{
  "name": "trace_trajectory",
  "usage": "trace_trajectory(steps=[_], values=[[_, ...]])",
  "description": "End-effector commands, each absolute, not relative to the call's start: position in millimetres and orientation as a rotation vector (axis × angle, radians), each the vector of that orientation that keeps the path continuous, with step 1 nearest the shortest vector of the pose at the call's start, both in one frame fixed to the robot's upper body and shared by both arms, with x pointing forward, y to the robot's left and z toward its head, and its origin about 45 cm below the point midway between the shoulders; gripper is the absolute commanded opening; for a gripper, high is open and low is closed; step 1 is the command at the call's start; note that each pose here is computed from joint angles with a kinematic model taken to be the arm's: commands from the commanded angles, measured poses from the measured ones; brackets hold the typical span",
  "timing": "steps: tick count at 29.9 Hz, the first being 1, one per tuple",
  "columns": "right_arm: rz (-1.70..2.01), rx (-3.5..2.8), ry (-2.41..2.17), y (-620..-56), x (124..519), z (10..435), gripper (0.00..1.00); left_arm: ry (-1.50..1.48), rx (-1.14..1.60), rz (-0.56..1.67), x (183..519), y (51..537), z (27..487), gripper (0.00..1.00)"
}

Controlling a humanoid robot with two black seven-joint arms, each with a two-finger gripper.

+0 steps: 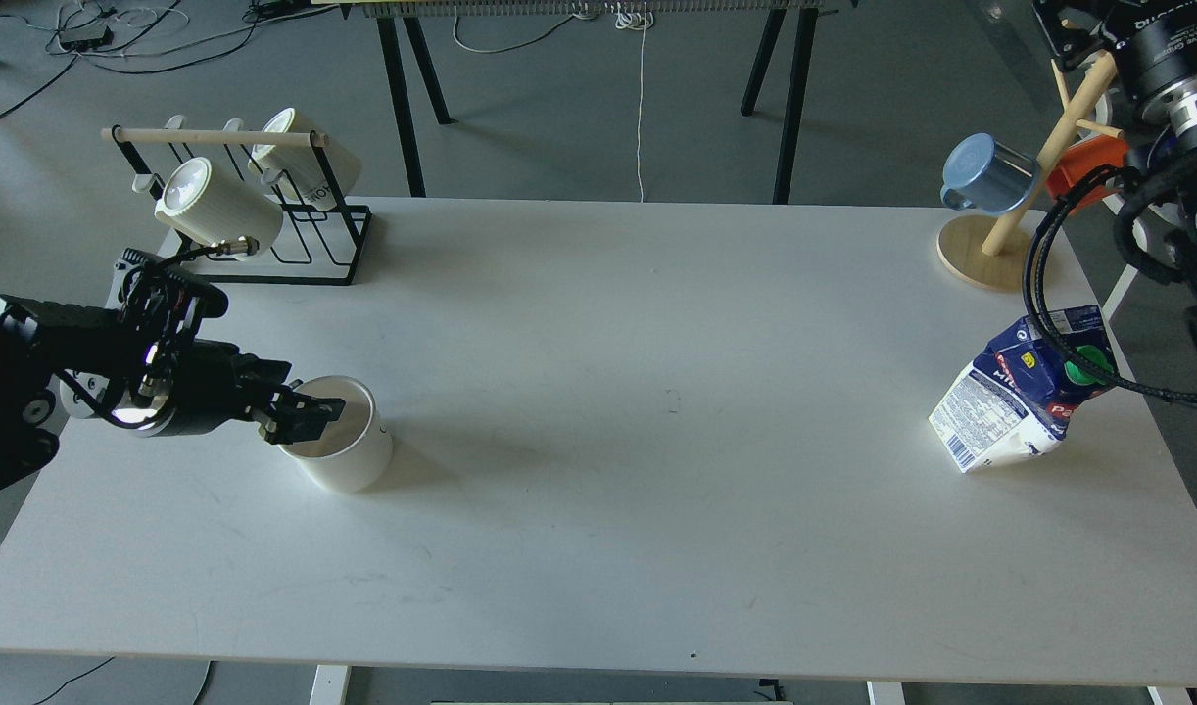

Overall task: Place cup and milk with both arms
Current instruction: 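Grasp the white cup rim with the left gripper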

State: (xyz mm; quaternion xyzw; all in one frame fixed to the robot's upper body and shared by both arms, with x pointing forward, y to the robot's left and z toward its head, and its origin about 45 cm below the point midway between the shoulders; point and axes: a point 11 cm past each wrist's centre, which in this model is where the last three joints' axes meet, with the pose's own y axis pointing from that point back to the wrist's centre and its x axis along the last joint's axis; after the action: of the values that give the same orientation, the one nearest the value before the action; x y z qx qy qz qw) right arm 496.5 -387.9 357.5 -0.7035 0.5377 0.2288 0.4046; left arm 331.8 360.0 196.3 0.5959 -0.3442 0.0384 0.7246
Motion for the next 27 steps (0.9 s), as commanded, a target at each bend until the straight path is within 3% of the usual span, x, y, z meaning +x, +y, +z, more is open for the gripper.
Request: trace_trajectory(steps=[1,3,5,10,15,18,27], values=[[0.576,-1.773,1.353,-388.1,496.3,358.6,0.99,-0.735,1.328,0.094,330.9,366.2,187.0,0.79],[0.575,-1.772,1.354,-388.7,496.3,358.6,0.99,-0.726,1.331,0.092,328.9,367.9,184.3,0.75],[0.575,-1.772,1.354,-388.7,496.3,358.6,0.99,-0.727,1.325,0.09,328.9,365.4,182.8,0.63],[0.574,-1.772,1.352,-388.4,496.3,359.2,0.99,-0.727,1.309,0.08,327.7,359.3,180.2,0.23],[0.564,-1.767,1.36,-393.5,495.3,361.3,0.99,-0.723,1.272,0.059,324.4,354.1,179.3,0.05],[0.564,-1.767,1.36,-393.5,495.3,361.3,0.99,-0.726,1.268,0.058,324.5,352.9,180.0,0.0],[0.563,-1.767,1.361,-394.2,495.2,361.6,0.99,-0.852,1.203,0.062,348.1,318.8,218.4,0.0]])
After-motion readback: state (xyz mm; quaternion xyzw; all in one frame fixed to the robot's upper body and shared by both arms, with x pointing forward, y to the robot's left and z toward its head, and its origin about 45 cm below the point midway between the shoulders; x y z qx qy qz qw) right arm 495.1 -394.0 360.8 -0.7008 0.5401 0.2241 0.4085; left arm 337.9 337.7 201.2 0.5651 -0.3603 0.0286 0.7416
